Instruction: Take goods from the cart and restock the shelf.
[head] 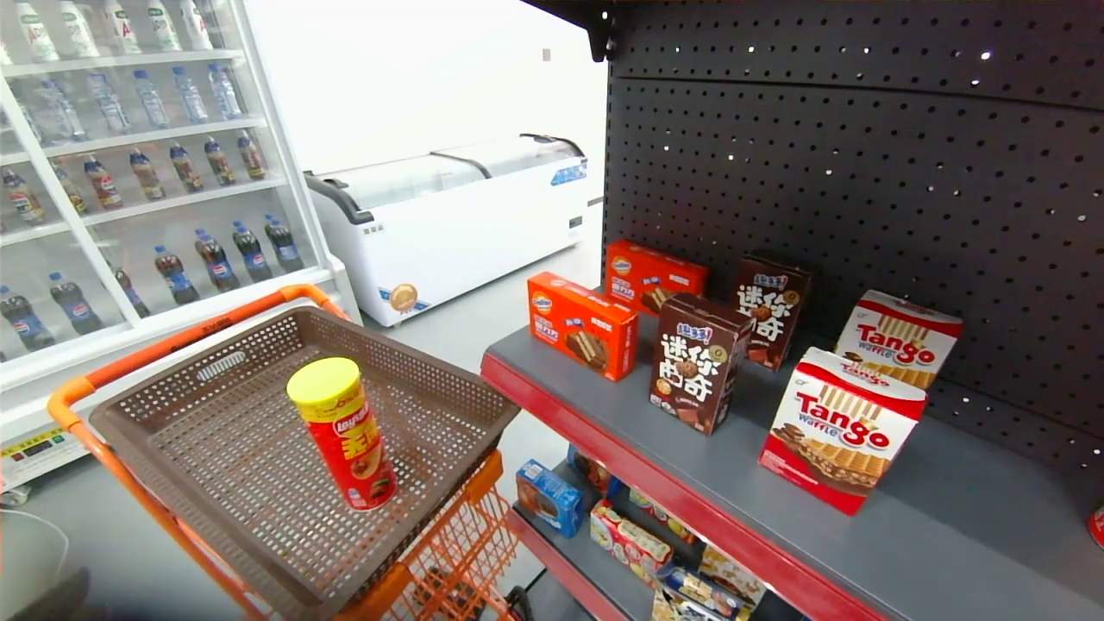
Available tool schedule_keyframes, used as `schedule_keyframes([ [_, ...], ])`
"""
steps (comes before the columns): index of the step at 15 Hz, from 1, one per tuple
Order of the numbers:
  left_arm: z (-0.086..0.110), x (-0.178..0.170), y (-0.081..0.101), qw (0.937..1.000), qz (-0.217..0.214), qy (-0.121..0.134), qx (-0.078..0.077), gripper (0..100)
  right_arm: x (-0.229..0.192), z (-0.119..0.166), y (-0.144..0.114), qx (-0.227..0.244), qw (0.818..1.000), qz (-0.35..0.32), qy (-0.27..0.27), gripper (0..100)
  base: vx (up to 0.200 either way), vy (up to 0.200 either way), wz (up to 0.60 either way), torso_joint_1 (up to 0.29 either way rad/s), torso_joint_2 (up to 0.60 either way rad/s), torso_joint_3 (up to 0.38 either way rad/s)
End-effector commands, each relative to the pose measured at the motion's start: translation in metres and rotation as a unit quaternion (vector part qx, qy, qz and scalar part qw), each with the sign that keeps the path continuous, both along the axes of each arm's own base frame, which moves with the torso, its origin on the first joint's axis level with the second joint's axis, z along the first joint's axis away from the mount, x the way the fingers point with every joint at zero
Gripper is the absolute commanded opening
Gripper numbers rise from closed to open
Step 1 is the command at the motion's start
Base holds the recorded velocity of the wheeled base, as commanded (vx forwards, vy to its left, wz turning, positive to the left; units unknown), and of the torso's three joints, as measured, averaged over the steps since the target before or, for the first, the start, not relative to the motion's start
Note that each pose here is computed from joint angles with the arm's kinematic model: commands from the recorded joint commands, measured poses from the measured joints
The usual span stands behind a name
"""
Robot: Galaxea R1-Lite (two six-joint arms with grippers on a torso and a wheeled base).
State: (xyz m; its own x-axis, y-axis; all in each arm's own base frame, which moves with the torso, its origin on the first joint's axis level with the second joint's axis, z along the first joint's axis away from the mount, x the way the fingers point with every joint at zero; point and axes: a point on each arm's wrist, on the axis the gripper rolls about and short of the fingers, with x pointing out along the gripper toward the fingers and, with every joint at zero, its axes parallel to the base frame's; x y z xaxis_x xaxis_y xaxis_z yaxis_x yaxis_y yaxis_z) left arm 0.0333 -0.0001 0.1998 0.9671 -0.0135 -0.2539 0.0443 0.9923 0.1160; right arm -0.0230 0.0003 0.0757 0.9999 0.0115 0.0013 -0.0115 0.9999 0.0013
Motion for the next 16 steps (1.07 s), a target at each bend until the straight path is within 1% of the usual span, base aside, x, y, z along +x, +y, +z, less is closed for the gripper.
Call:
schedule_keyframes([
  [1, -0.005, 0.072, 0.002, 0.9917, 0.014, 0.127, 0.003, 100, 0.000, 0.000, 0.000, 0.000, 1.000, 0.000, 0.001, 100, 0.000, 0.000, 0.00, 0.000, 0.00, 0.000],
  [2, -0.011, 0.091, 0.001, 0.9898, 0.000, 0.143, 0.000, 100, 0.000, 0.000, 0.000, 0.000, 1.000, 0.000, 0.001, 100, 0.000, 0.000, 0.00, 0.000, 0.00, 0.000],
  [3, -0.017, 0.107, 0.001, 0.9879, -0.028, 0.152, -0.011, 100, 0.000, 0.000, 0.000, 0.000, 1.000, 0.000, 0.001, 100, 0.000, 0.000, 0.00, 0.000, 0.00, 0.000],
  [4, -0.022, 0.120, 0.000, 0.9856, -0.046, 0.161, -0.020, 100, 0.000, 0.000, 0.000, 0.000, 1.000, 0.000, 0.001, 100, 0.000, 0.000, 0.00, 0.000, 0.00, 0.000],
  [5, -0.026, 0.128, 0.001, 0.9844, -0.048, 0.168, -0.022, 100, 0.000, 0.000, 0.000, 0.000, 1.000, 0.000, 0.001, 100, 0.000, 0.000, 0.00, 0.000, 0.00, 0.000],
  [6, -0.032, 0.142, 0.000, 0.9839, -0.054, 0.168, -0.026, 100, 0.000, 0.000, 0.000, 0.000, 1.000, 0.000, 0.001, 100, 0.000, 0.000, 0.00, 0.000, 0.00, 0.000],
  [7, -0.036, 0.148, 0.000, 0.9832, -0.060, 0.170, -0.028, 100, 0.000, 0.000, 0.000, 0.000, 1.000, 0.000, 0.001, 100, 0.000, 0.000, 0.00, 0.000, 0.00, 0.000],
  [8, -0.044, 0.160, 0.000, 0.9834, -0.061, 0.168, -0.029, 100, 0.000, 0.000, 0.000, 0.000, 1.000, 0.000, 0.001, 100, 0.000, 0.000, 0.00, 0.000, 0.00, 0.000],
  [9, -0.050, 0.164, 0.000, 0.9838, -0.062, 0.166, -0.030, 100, 0.000, 0.000, 0.000, 0.000, 1.000, 0.000, 0.001, 100, 0.000, 0.000, 0.00, 0.000, 0.00, 0.000],
  [11, -0.066, 0.172, 0.000, 0.9822, -0.062, 0.175, -0.029, 100, 0.000, 0.000, 0.000, 0.000, 1.000, 0.000, 0.001, 100, 0.000, 0.000, 0.00, 0.000, 0.00, 0.000],
  [12, -0.066, 0.172, 0.000, 0.9822, -0.062, 0.175, -0.029, 100, 0.000, 0.000, 0.000, 0.000, 1.000, 0.000, 0.001, 100, 0.000, 0.000, 0.00, 0.000, 0.00, 0.000],
  [13, -0.082, 0.180, 0.001, 0.9809, -0.060, 0.182, -0.032, 100, 0.000, 0.000, 0.000, 0.000, 1.000, 0.000, 0.001, 100, 0.000, 0.000, 0.00, 0.000, 0.00, 0.000],
  [14, -0.095, 0.191, 0.001, 0.9808, -0.060, 0.183, -0.034, 100, 0.000, 0.000, 0.000, 0.000, 1.000, 0.000, 0.001, 100, 0.000, 0.000, 0.00, 0.000, 0.00, 0.000],
  [15, -0.098, 0.194, 0.001, 0.9805, -0.061, 0.183, -0.034, 100, 0.000, 0.000, 0.000, 0.000, 1.000, 0.000, 0.001, 100, 0.000, 0.000, 0.00, 0.000, 0.00, 0.000],
  [16, -0.105, 0.204, 0.001, 0.9811, -0.063, 0.180, -0.034, 100, 0.000, 0.000, 0.000, 0.000, 1.000, 0.000, 0.001, 100, 0.000, 0.000, 0.00, 0.000, 0.00, 0.000],
])
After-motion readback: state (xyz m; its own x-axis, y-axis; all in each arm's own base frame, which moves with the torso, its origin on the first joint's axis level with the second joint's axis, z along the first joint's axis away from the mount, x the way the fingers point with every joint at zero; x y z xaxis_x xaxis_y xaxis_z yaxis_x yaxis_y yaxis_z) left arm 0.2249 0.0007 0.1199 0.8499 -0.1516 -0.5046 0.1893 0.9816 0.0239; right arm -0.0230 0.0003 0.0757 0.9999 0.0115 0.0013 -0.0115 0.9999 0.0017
